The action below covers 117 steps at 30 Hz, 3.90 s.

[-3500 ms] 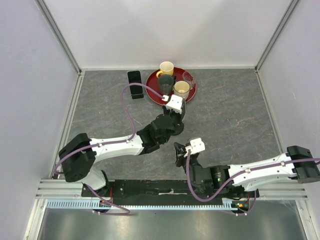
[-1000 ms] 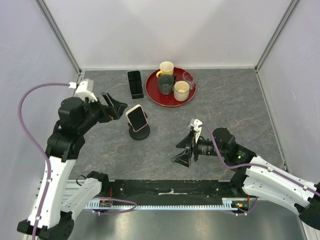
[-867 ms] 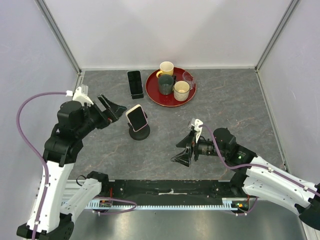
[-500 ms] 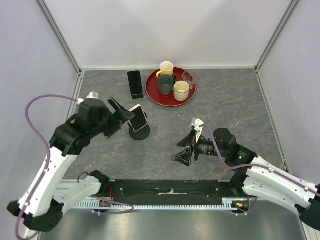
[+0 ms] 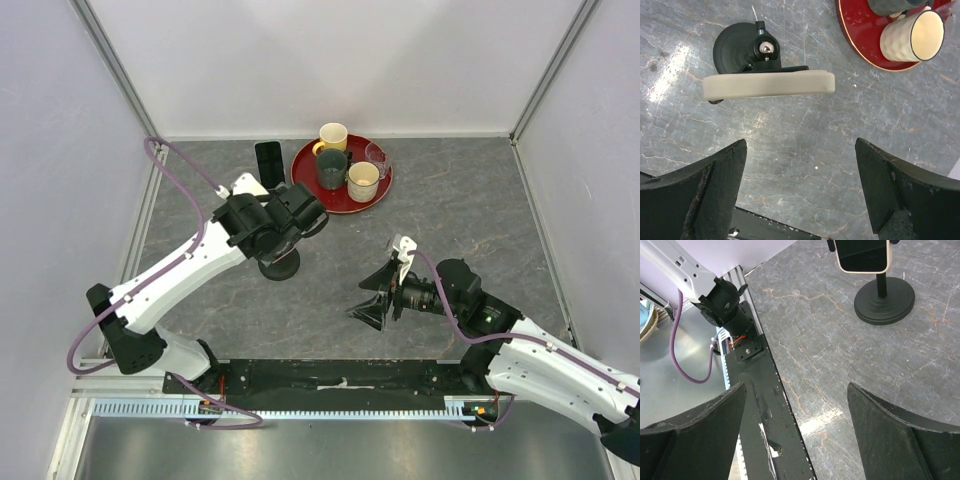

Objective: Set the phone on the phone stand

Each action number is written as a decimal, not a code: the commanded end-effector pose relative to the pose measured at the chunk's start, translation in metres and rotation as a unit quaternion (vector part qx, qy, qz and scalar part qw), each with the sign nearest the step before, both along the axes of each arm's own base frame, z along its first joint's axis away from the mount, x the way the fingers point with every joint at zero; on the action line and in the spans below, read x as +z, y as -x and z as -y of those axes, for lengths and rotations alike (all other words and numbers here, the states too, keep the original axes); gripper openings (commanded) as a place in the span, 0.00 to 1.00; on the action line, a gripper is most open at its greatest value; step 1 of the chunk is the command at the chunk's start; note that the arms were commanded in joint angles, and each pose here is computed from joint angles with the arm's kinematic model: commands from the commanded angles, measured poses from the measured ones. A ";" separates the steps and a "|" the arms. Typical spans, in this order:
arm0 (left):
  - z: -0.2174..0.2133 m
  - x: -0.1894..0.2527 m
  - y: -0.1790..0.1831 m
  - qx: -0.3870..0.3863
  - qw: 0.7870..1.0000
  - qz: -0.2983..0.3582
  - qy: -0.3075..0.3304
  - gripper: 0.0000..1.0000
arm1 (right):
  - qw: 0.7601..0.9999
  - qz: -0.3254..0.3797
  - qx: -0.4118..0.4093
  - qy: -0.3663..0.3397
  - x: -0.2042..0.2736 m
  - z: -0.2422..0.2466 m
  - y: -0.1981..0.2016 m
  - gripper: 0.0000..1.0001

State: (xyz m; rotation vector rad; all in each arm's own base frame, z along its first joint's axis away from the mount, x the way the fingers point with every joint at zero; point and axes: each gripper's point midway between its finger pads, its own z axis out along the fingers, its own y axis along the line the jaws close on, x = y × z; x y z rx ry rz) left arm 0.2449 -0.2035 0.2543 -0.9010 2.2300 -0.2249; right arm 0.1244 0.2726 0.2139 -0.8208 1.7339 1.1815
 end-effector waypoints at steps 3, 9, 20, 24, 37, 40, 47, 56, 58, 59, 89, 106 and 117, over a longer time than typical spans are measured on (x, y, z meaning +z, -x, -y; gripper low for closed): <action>-0.040 -0.004 0.007 0.052 0.994 -0.010 -0.096 0.95 | 1.000 0.015 -0.021 -0.010 0.013 0.006 -0.004 0.88; -0.051 -0.003 0.001 0.041 0.988 0.008 -0.148 0.95 | 1.000 0.015 -0.026 -0.006 0.010 0.007 -0.006 0.88; -0.076 -0.007 -0.005 0.041 0.979 0.003 -0.201 0.95 | 0.999 0.014 -0.030 -0.008 0.012 0.006 -0.008 0.88; -0.079 -0.007 -0.010 0.042 0.975 0.000 -0.216 0.95 | 0.999 0.015 -0.029 -0.009 0.012 0.005 -0.008 0.88; -0.095 0.003 -0.003 -0.005 0.965 -0.002 -0.262 0.96 | 0.999 0.013 -0.030 -0.005 0.007 0.005 -0.009 0.89; -0.100 0.008 0.001 -0.022 0.966 0.010 -0.258 0.96 | 1.000 0.011 -0.027 -0.002 0.004 0.002 -0.010 0.88; -0.086 -0.002 -0.002 -0.081 0.968 0.030 -0.236 0.96 | 1.000 0.005 -0.018 -0.016 0.006 -0.005 -0.010 0.88; -0.075 -0.004 -0.020 -0.072 0.967 0.064 -0.234 0.93 | 1.000 0.004 -0.023 -0.020 0.007 -0.002 -0.009 0.88; -0.072 -0.005 -0.025 -0.075 0.966 0.071 -0.238 0.91 | 1.000 0.005 -0.024 -0.019 0.007 -0.002 -0.009 0.88; -0.071 -0.005 -0.025 -0.078 0.965 0.075 -0.238 0.90 | 1.000 0.004 -0.024 -0.019 0.007 -0.001 -0.009 0.88; -0.049 -0.005 -0.025 -0.303 0.900 0.216 -0.225 0.83 | 1.000 0.001 -0.021 -0.019 0.005 -0.005 -0.010 0.88; -0.110 0.043 -0.073 -0.235 0.886 0.273 -0.291 0.02 | 1.000 0.003 -0.030 -0.009 0.001 -0.004 -0.015 0.88; -0.153 0.085 -0.160 -0.175 0.880 0.340 -0.282 0.02 | 0.999 0.002 -0.031 -0.003 -0.002 -0.005 -0.017 0.88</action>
